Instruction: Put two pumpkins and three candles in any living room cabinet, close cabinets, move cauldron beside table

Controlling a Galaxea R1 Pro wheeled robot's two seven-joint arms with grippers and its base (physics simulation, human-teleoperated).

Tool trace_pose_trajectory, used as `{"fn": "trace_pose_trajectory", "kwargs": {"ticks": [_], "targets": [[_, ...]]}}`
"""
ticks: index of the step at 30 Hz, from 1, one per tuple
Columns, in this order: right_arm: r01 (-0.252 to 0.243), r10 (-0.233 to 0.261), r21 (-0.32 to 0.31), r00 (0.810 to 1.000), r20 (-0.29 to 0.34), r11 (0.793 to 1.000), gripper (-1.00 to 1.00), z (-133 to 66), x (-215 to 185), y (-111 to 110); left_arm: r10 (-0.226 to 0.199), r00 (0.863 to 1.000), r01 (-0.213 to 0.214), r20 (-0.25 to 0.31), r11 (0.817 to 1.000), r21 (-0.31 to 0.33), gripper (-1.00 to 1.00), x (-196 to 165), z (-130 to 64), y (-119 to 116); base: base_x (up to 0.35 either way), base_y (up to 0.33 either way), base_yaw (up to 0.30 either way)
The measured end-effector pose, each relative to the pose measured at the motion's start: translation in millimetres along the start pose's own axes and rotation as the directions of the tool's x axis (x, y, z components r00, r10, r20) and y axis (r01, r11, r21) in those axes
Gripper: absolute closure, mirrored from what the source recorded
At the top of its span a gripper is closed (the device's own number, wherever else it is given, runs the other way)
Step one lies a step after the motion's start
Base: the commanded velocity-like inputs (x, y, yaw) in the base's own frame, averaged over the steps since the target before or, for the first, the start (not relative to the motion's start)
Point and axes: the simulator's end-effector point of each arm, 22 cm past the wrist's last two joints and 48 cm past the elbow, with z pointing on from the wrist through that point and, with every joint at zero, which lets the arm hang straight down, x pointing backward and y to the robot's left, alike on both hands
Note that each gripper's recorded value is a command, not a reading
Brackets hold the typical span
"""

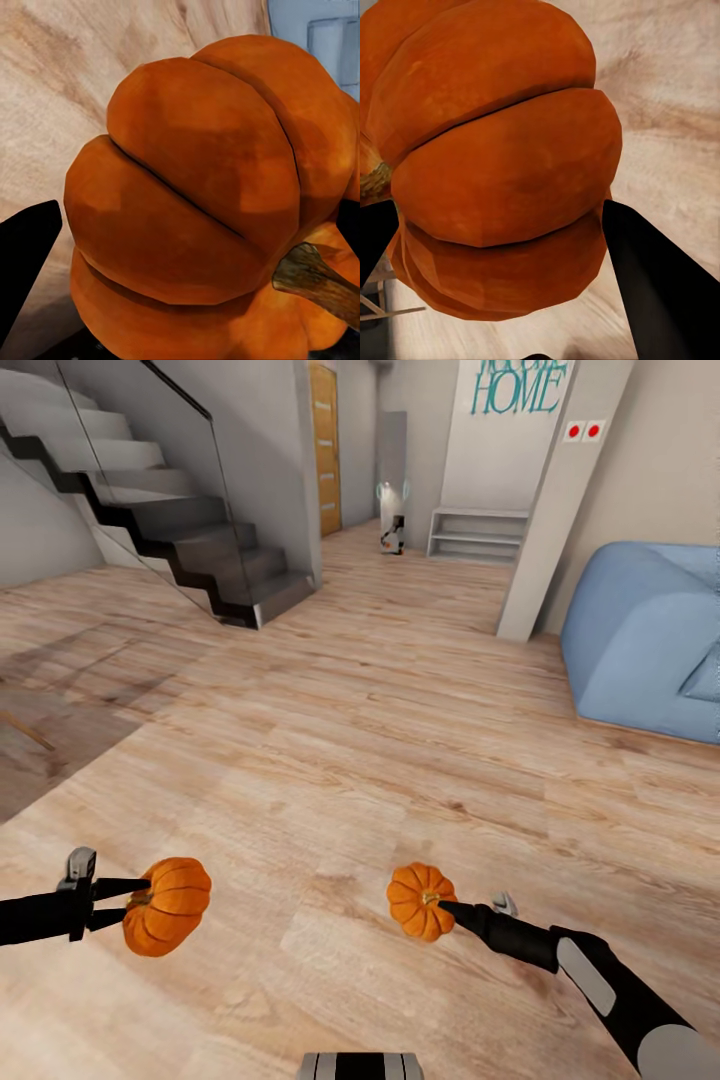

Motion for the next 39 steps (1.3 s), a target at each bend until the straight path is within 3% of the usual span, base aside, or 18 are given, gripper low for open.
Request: {"fn": "trace_pose_trajectory", "kwargs": {"ticks": [10,19,32,39], "targets": [[-0.008,0.008,-0.005,1.000,-0.003,1.000,1.00,-8.4,-8.4,20.1,0.003,1.000,-0.003,0.001,1.000,0.005,1.00,-6.7,-8.1,-21.3,0.000,0.000,0.000],[-0.003,0.003,-0.104,1.000,0.002,0.995,1.00,-15.3,-17.0,60.1,0.003,1.000,-0.003,0.000,1.000,0.007,1.00,-12.7,-15.2,-40.2,0.000,0.000,0.000],[0.001,0.000,-0.110,1.000,0.005,0.994,1.00,-26.3,-28.5,86.0,0.004,1.000,-0.004,-0.001,1.000,0.013,1.00,-20.9,-25.1,-68.0,0.000,0.000,0.000],[0.004,-0.003,-0.113,1.000,0.007,0.994,1.00,-32.9,-35.4,101.4,0.008,1.000,-0.008,0.001,1.000,0.014,1.00,-25.4,-31.9,-83.6,0.000,0.000,0.162]]}}
